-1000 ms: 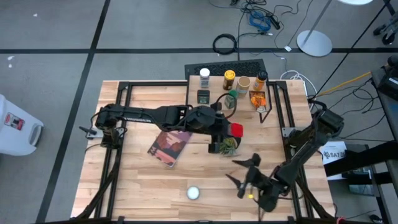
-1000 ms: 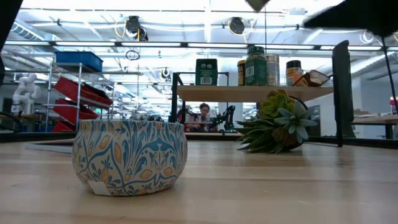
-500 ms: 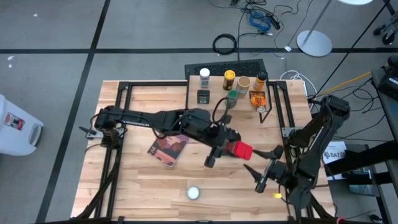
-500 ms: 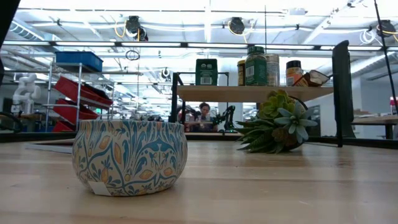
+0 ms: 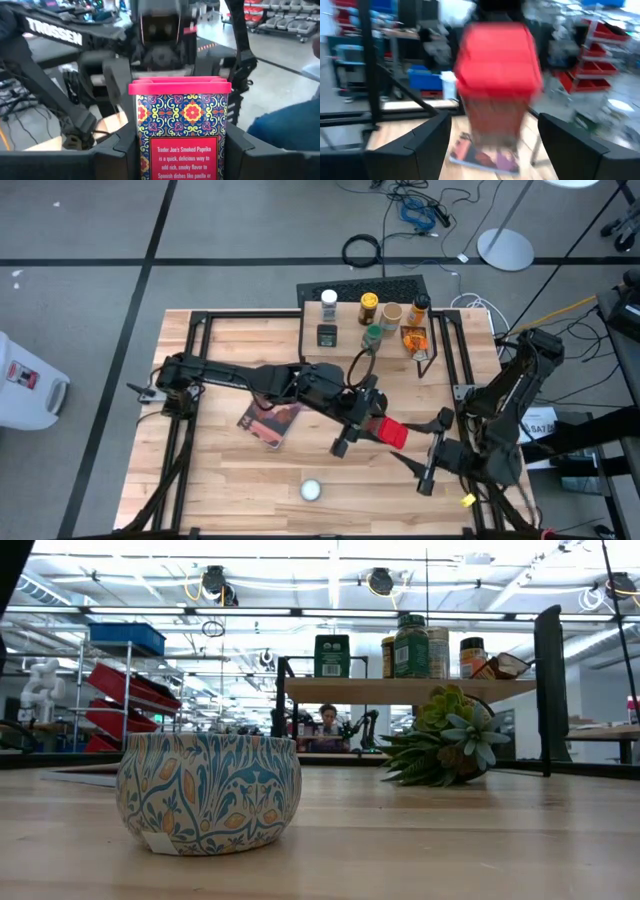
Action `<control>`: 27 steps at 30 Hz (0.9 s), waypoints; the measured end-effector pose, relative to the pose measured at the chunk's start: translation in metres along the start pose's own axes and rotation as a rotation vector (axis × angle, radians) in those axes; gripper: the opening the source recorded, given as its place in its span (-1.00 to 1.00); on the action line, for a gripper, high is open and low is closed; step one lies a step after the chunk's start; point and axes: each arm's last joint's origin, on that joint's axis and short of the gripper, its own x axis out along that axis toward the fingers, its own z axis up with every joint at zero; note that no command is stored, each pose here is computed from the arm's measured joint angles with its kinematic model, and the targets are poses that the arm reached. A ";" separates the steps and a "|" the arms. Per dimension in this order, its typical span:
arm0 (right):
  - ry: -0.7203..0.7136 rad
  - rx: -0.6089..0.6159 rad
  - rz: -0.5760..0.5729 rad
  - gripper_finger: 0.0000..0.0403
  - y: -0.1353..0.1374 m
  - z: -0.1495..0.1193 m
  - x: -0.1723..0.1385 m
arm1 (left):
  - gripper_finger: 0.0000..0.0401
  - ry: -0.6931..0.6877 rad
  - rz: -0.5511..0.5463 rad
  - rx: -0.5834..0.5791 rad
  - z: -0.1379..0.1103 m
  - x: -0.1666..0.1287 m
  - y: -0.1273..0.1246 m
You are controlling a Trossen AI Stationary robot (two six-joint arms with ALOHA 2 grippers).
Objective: Shelf spices
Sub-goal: Put the red seasoning can on the shelf
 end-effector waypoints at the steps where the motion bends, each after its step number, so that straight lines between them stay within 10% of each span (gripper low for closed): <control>1: -0.014 -0.009 0.026 0.42 0.000 0.004 0.002 | -0.15 0.001 -0.006 -0.001 -0.001 0.001 0.000; 27: -0.066 -0.012 0.058 0.23 -0.007 0.013 0.031 | -0.15 -0.102 -0.056 -0.016 0.003 0.011 -0.005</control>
